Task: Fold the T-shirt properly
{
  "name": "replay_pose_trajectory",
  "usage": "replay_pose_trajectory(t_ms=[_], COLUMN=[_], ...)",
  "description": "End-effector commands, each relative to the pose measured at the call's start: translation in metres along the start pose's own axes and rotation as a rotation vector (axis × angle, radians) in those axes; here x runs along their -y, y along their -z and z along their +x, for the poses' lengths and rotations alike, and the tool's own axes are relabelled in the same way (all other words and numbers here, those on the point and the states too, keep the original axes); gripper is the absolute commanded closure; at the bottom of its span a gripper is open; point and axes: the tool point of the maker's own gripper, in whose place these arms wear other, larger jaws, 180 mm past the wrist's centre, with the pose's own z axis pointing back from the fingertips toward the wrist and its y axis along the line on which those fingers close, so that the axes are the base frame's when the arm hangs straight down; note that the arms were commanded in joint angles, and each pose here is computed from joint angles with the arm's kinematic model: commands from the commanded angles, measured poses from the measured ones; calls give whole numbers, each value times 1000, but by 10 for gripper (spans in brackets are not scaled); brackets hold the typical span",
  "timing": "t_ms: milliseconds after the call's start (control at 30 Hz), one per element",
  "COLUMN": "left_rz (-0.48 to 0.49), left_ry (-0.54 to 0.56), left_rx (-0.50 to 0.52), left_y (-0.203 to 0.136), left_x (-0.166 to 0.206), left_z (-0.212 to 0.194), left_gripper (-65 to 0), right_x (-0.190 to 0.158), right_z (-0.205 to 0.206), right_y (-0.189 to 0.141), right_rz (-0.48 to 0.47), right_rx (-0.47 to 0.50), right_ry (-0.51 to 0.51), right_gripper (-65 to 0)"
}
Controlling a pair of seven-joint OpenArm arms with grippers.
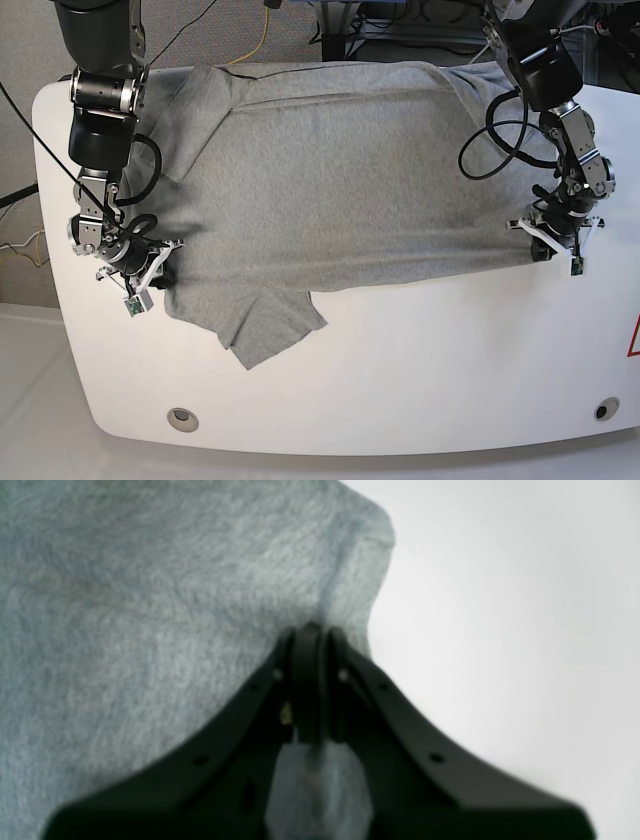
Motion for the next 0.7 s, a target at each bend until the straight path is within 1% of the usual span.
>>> replay_pose_trajectory(t_ms=[0,267,400,533,600,667], left_rz=[25,38,50,43,44,44], left_ry=[22,37,53,55,60,60], left_rx=[95,90,107,132,144,134], left_y=[-6,-8,-14,-18,-21,-22], left_x=[-9,-10,-11,-1,1,3], left_z=[38,66,80,87,91,91], left_gripper=[-5,-5,-5,-5,-5,-5], right_x=[20,23,23,24,22,23], right_z=[36,46,48,59,53,55], right_y=[-8,-9,-9,-13,-15,-19], right_rz=[-42,-46,-46,-56,-59,-68], right_rx=[67,76,80,107,81,72], right_ry=[-12,-18,-18,-42,-54,-72], right_gripper=[-29,-29,-29,-29,-29,-29])
